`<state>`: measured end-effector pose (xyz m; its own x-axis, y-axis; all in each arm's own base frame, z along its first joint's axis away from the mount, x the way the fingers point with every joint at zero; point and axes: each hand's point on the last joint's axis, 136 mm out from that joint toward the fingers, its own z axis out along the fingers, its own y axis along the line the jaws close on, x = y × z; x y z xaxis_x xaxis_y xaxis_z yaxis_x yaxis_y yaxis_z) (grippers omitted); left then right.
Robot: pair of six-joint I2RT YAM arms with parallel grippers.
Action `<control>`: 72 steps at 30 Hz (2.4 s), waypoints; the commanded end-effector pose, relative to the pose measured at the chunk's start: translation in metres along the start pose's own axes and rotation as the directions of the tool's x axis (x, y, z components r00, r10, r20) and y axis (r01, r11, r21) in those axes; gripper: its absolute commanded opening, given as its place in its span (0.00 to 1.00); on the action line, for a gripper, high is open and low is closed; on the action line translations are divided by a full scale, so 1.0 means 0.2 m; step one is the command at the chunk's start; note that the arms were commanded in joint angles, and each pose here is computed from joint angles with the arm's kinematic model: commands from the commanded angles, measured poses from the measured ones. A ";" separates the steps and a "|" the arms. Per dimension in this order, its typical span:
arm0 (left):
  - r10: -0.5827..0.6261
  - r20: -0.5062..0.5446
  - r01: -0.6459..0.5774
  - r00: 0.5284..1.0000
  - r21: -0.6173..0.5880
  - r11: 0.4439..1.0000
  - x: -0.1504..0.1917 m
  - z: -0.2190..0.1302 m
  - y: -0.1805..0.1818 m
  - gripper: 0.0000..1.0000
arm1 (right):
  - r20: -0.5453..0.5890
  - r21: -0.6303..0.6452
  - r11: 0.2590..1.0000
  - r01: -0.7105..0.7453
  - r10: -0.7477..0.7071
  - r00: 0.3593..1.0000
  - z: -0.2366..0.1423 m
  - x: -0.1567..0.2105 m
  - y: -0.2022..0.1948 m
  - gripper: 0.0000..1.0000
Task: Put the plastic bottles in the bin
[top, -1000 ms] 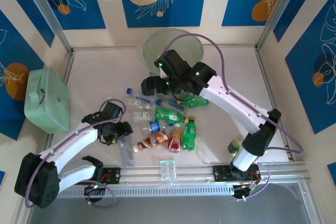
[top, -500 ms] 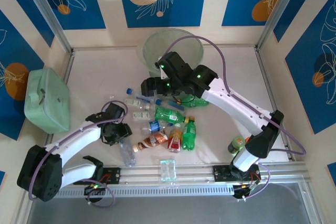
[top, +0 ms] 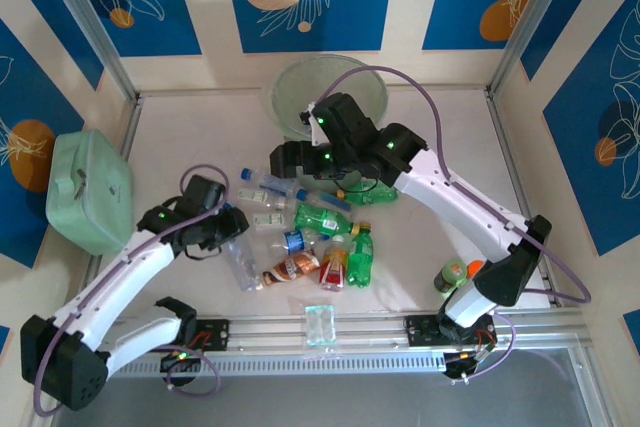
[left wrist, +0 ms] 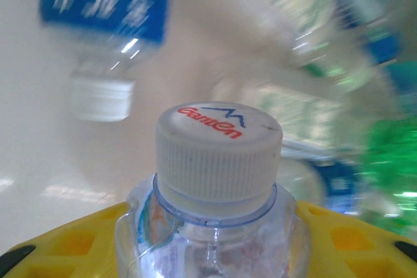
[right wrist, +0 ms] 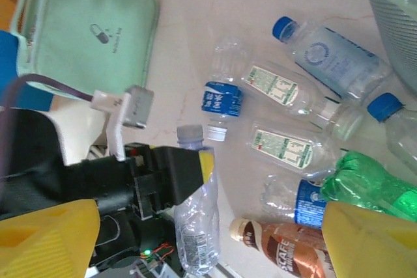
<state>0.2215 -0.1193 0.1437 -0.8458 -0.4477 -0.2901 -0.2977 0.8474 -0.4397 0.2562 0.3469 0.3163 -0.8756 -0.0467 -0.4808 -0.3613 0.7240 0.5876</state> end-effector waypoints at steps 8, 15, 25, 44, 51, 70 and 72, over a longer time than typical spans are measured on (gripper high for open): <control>-0.005 0.156 -0.063 0.988 0.430 0.901 -0.33 -0.38 -0.56 0.51 | 0.007 -0.225 0.974 0.015 -0.014 1.000 -0.16 -0.02 0.19 0.91; -0.071 0.160 -0.048 0.985 0.640 0.767 -0.48 -0.52 -0.77 0.50 | 0.058 -0.191 0.981 0.020 -0.009 0.998 -0.25 -0.04 0.14 0.94; -0.098 0.111 -0.037 0.989 0.825 0.564 -0.57 -0.67 -1.00 0.50 | 0.094 -0.164 0.986 0.028 -0.012 0.995 -0.34 -0.05 0.08 0.97; -0.271 0.206 -0.046 0.940 0.866 0.497 -1.12 -0.64 -1.39 0.45 | 0.393 0.094 0.909 -0.407 0.341 0.854 -0.71 -0.02 -0.63 0.98; -0.203 0.244 -0.065 0.948 0.775 0.628 -1.11 -0.43 -1.53 0.44 | 0.416 0.151 0.728 -0.669 0.567 0.711 -0.71 0.16 -1.00 0.97; -0.030 0.403 -0.287 0.915 0.700 0.654 -0.93 -0.62 -1.62 0.85 | 0.396 0.155 0.499 -0.853 0.760 0.516 -0.51 0.07 -1.36 0.93; -0.008 0.449 -0.350 0.894 0.707 0.615 -0.87 -0.73 -1.60 0.84 | 0.390 0.162 0.450 -0.878 0.788 0.476 -0.46 0.07 -1.41 0.92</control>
<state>0.4400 -0.2846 0.3924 -0.6687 -0.5490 -0.5014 0.2368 0.4820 -0.8436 0.3074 0.0751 0.2076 -0.6116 0.7874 -0.0774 0.6204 0.5380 0.5707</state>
